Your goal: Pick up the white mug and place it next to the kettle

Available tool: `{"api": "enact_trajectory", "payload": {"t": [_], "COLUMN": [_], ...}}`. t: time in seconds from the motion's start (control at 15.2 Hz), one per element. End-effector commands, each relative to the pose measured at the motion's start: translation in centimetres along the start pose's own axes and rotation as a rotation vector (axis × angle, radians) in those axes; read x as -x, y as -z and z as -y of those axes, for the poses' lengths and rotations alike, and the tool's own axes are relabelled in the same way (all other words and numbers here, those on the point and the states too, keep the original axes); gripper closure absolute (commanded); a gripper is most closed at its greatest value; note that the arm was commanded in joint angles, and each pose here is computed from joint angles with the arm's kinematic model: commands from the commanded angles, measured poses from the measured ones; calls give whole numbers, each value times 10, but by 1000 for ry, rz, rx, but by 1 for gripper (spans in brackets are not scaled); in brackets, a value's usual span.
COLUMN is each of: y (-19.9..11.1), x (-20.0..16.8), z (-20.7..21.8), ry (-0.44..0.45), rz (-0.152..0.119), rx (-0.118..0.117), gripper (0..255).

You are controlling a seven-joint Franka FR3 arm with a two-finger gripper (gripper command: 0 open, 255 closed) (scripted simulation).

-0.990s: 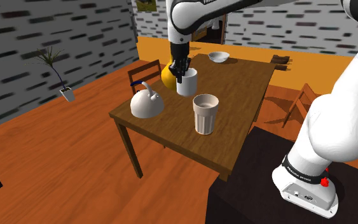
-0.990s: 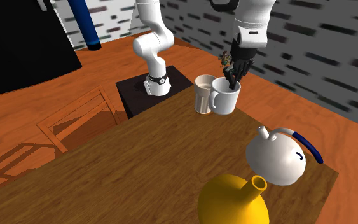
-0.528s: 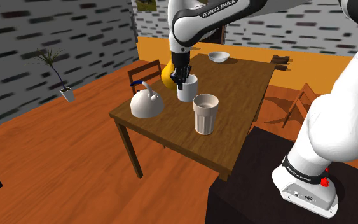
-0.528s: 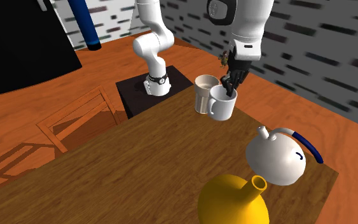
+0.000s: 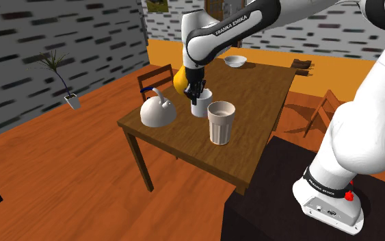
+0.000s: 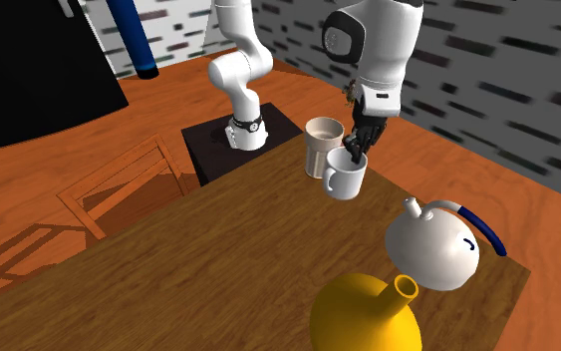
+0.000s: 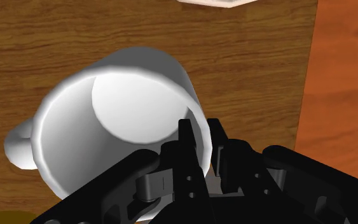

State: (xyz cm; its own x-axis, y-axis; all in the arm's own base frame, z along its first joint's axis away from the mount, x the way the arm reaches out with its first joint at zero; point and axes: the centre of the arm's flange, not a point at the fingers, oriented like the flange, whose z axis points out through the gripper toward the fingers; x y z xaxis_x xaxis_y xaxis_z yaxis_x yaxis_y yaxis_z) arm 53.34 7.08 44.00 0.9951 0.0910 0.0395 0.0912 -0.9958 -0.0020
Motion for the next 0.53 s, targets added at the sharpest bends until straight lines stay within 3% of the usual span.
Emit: {"api": "enact_trajectory", "payload": {"t": [0.0, 0.46], "y": [-11, -48], "x": [0, 1], "z": [0, 0], "ry": [0, 0], "rz": [-1, -1], "rx": [0, 0], "gripper": [255, 255]}}
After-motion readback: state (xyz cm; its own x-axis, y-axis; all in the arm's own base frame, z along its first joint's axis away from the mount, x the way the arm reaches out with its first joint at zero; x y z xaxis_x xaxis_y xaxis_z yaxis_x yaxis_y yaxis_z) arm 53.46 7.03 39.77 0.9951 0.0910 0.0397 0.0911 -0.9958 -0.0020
